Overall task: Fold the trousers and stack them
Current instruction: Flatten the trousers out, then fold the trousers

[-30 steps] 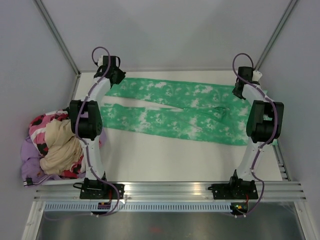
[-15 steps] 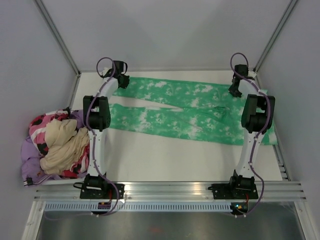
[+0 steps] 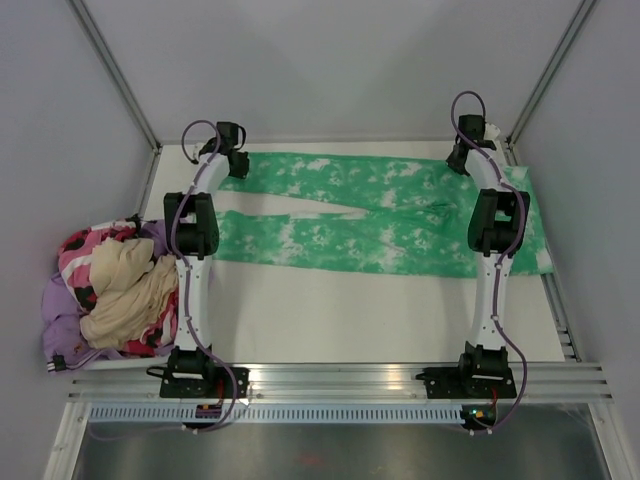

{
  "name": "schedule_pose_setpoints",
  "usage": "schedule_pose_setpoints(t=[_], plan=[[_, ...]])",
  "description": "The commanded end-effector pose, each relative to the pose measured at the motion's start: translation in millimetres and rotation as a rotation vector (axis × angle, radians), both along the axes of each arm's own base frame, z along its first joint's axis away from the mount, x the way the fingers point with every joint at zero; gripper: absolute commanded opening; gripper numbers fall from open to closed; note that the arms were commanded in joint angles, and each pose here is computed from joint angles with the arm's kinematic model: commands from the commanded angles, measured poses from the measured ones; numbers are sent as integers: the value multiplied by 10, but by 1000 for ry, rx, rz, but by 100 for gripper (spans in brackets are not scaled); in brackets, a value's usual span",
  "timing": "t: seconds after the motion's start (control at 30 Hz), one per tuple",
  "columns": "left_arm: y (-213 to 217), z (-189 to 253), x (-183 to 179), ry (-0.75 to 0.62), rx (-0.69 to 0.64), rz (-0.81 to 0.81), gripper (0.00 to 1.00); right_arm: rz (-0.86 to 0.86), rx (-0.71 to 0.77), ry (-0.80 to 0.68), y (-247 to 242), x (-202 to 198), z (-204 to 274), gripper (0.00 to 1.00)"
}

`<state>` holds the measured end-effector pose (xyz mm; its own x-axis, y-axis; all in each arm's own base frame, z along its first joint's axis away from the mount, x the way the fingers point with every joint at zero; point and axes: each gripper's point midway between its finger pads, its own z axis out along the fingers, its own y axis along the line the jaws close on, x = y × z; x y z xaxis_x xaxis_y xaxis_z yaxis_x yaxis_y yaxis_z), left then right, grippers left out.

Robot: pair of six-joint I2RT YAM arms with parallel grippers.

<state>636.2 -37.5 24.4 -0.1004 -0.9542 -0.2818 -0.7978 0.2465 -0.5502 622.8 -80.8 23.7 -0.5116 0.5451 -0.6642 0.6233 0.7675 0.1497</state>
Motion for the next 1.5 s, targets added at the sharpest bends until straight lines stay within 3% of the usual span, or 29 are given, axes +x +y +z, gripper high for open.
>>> schedule_pose_setpoints(t=[0.0, 0.4, 0.57, 0.67, 0.7, 0.77, 0.8, 0.9, 0.93, 0.97, 1.17, 1.33, 1.47], plan=[[89, -47, 137, -31, -69, 64, 2, 41, 96, -29, 272, 159, -236, 2], [207, 1, 385, -120, -68, 81, 2, 189, 126, -147, 788, 556, -191, 7], [149, 240, 574, -223, -62, 1, 2, 255, 115, -267, 852, 775, 201, 11], [111, 784, 632, -319, -3, -104, 11, 307, 85, -371, 880, 881, 665, 23], [98, 937, 617, -337, 24, -149, 24, 319, 66, -433, 878, 897, 1050, 38], [118, 1514, 544, -408, 69, -187, 40, 348, 54, -548, 874, 893, 1669, 54], [143, 1696, 480, -419, 122, -218, 54, 355, 54, -581, 872, 870, 1864, 64], [166, 2336, 165, -466, 205, -273, 73, 363, 38, -680, 826, 700, 2529, 74], [172, 2301, 41, -434, 211, -282, 75, 387, 42, -668, 854, 628, 2535, 76], [180, 2609, -137, -461, 227, -284, 77, 391, 29, -708, 849, 497, 2851, 79], [-79, 2180, -1135, -187, 199, -265, 77, 374, 70, -677, 842, -63, 2989, 81], [-308, 1713, -2098, 98, 195, -182, 70, 358, 99, -580, 786, -493, 2635, 81], [-349, 1485, -2558, 208, 177, -96, 65, 350, 109, -528, 731, -728, 2459, 81]])
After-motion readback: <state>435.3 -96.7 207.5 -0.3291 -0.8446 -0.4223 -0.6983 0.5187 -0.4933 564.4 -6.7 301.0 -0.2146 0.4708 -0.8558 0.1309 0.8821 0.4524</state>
